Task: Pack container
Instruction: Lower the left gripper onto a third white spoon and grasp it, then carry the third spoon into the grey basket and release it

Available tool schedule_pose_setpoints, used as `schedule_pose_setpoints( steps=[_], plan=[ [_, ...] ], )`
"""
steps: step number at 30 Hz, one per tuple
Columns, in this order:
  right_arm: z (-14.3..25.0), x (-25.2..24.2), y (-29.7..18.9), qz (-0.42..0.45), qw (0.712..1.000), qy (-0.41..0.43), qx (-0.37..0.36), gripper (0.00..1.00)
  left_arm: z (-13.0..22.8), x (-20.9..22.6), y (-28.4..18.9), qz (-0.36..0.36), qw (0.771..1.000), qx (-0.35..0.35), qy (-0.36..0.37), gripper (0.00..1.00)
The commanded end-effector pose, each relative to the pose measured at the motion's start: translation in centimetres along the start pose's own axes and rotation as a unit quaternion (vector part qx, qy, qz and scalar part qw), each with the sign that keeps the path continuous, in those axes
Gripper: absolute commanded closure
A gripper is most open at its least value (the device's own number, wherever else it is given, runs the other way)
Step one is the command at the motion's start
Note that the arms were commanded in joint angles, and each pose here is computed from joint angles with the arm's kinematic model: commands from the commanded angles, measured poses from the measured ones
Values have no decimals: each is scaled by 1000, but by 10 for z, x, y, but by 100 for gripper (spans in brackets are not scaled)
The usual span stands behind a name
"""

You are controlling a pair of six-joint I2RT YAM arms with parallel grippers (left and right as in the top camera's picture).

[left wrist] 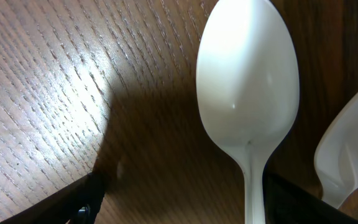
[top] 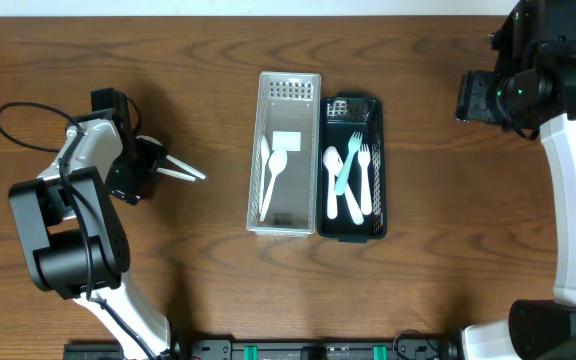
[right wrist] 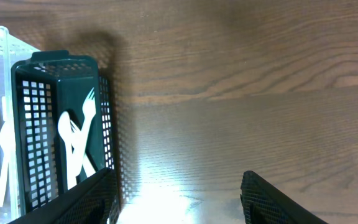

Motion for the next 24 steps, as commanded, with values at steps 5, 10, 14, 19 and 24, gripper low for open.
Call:
schedule_pose_setpoints(
  steps=[5,10,14,19,24],
  plan=[
    [-1,-2,0,4,1000,-3,-2,32,9,11,16,-39,999,25,9,24],
    [-1,-2,0,4,1000,-3,-2,32,12,14,16,-45,998,34,19,44],
    [-1,-2,0,4,1000,-3,-1,33,13,12,16,-37,998,41,27,67],
    [-1,-2,0,4,1000,-4,-1,33,13,12,16,-35,998,41,27,81],
    [-2,-3,0,5,1000,-5,-2,33,13,12,16,-35,998,41,27,90]
  ],
)
Point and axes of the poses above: each gripper's point midway between its finger pads, its own y axis out along the fingers, its own x axis along the line the jaws close on, z = x × y, the point moved 5 cm from there along -y, back along the fingers, and after that the axes turned 5 degrees about y, right-handed, at the moved point
